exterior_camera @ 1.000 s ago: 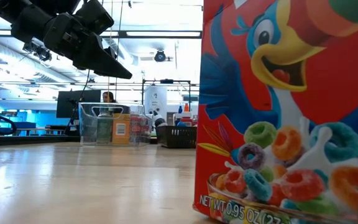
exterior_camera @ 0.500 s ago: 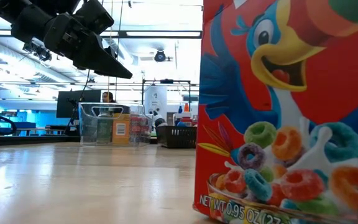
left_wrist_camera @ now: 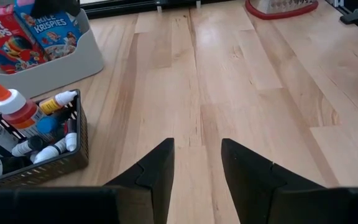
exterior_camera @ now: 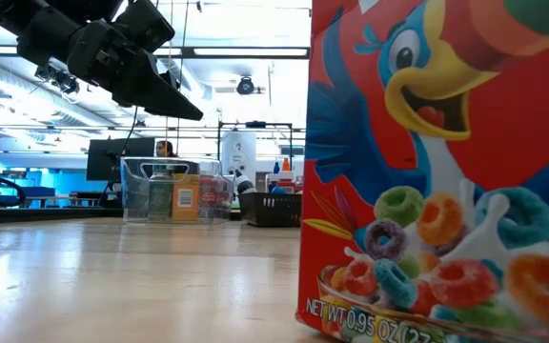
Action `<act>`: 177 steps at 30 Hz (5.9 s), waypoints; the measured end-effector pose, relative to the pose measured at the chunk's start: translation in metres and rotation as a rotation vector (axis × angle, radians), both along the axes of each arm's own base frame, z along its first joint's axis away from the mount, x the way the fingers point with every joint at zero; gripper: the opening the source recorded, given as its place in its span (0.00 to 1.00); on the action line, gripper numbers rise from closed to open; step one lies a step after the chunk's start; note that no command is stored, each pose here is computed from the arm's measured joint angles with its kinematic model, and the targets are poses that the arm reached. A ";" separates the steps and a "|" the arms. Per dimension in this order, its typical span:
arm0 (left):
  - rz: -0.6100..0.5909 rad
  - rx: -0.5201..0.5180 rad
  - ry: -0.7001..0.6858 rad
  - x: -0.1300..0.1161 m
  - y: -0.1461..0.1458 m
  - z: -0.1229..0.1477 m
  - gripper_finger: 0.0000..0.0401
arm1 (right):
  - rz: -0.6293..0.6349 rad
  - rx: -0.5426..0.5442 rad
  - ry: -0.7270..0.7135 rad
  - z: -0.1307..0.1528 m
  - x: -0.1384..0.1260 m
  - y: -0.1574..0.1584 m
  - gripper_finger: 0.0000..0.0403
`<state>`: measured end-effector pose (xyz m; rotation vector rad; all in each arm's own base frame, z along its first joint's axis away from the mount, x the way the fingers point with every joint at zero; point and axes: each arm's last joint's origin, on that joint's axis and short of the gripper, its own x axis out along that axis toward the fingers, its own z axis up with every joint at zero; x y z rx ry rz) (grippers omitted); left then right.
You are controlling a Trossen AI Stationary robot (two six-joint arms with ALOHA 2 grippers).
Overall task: Pick & Place Kitchen Items
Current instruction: Put the blue cereal box into the gray bin, then put the red cereal box into the gray bin
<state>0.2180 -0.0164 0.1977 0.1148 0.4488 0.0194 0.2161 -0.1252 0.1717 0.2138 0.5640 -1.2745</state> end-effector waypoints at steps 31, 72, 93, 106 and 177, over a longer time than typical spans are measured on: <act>0.023 -0.086 -0.009 0.000 0.000 0.000 0.35 | 1.123 0.088 -0.504 0.138 0.073 0.135 0.52; 0.008 -0.068 -0.085 0.003 -0.001 0.007 0.35 | 1.443 0.438 -0.236 0.112 0.130 0.325 0.55; 0.008 -0.063 -0.086 0.003 -0.001 0.007 0.35 | 1.177 0.735 -0.098 0.081 0.108 0.347 0.56; 0.016 -0.082 -0.084 0.003 -0.001 0.007 0.35 | 1.213 0.680 -0.072 0.050 0.125 0.358 0.56; -0.016 0.003 -0.060 0.002 -0.001 0.006 0.35 | 1.063 0.355 0.131 0.148 0.076 0.225 0.01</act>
